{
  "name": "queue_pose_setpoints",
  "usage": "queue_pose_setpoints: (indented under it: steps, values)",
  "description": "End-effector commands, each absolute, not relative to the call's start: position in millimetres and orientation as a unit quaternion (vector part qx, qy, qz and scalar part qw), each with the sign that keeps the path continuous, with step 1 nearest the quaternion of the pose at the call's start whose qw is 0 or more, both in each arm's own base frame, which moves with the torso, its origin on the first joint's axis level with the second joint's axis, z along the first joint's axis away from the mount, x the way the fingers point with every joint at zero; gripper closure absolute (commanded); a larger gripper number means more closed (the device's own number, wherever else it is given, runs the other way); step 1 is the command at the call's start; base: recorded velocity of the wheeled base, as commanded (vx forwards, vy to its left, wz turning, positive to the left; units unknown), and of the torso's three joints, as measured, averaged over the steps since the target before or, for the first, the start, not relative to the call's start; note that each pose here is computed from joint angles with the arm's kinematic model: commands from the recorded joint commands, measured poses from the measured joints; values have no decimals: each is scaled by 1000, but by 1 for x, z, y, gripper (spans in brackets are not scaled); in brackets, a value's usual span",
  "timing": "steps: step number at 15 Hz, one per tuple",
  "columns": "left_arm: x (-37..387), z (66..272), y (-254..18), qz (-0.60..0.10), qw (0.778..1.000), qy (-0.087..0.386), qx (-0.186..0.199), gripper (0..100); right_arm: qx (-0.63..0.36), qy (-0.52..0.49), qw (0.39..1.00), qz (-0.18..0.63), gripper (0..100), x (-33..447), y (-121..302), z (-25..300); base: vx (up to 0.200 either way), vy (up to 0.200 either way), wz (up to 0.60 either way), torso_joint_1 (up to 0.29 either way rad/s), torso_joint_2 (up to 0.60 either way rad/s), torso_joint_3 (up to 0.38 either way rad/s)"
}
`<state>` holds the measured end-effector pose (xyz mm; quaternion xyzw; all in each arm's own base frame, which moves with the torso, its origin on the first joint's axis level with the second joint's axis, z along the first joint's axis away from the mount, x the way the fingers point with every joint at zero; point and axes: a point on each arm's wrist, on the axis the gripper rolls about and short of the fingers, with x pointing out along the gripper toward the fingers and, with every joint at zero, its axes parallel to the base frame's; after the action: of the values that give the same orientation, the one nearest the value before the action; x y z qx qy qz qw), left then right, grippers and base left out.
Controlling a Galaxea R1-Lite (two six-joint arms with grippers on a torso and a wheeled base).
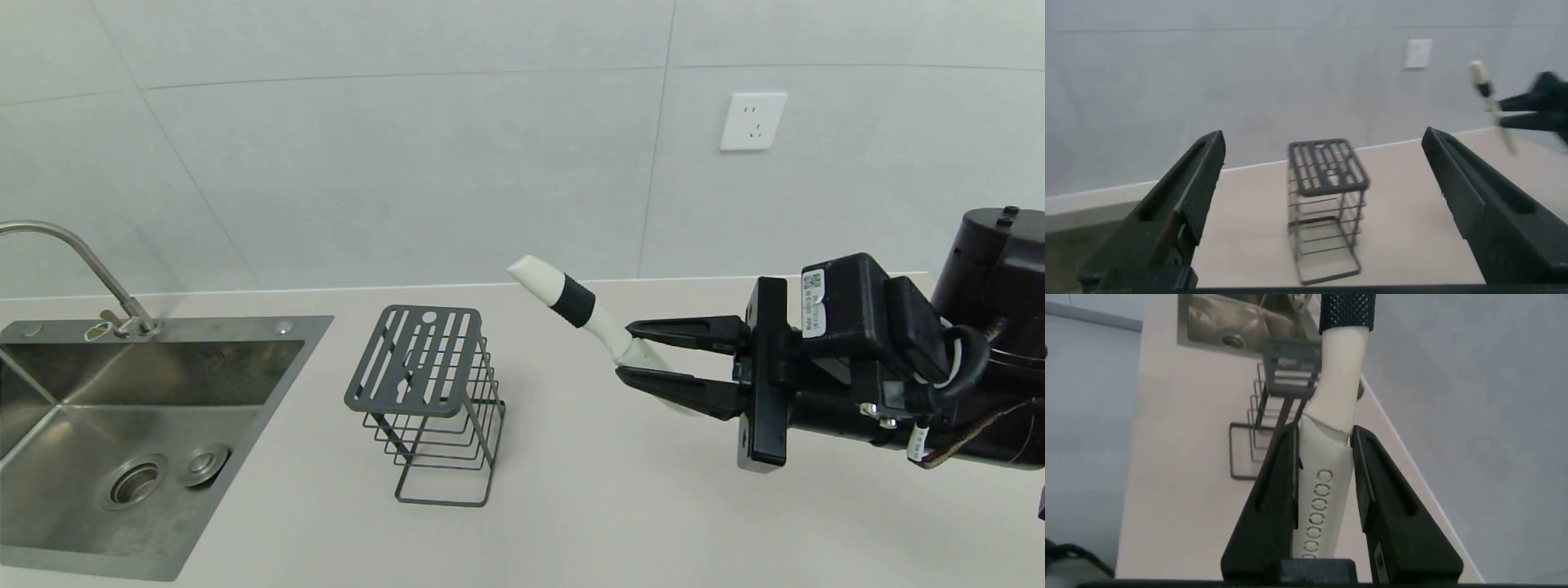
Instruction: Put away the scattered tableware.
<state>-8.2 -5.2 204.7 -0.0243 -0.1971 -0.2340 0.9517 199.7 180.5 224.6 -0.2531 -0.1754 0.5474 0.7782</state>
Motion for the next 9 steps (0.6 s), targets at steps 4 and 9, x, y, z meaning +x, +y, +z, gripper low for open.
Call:
queue_pose_setpoints:
  steps: [4,9]
  values:
    - [41,215,-24,-412,903,-123,-13,0,-252,-172,775,554,100,203,186,217,0,0,0,0,0,0]
    - [65,204,-36,-500,859,-101,42,0,-252,-173,775,553,100,202,186,217,0,0,0,0,0,0]
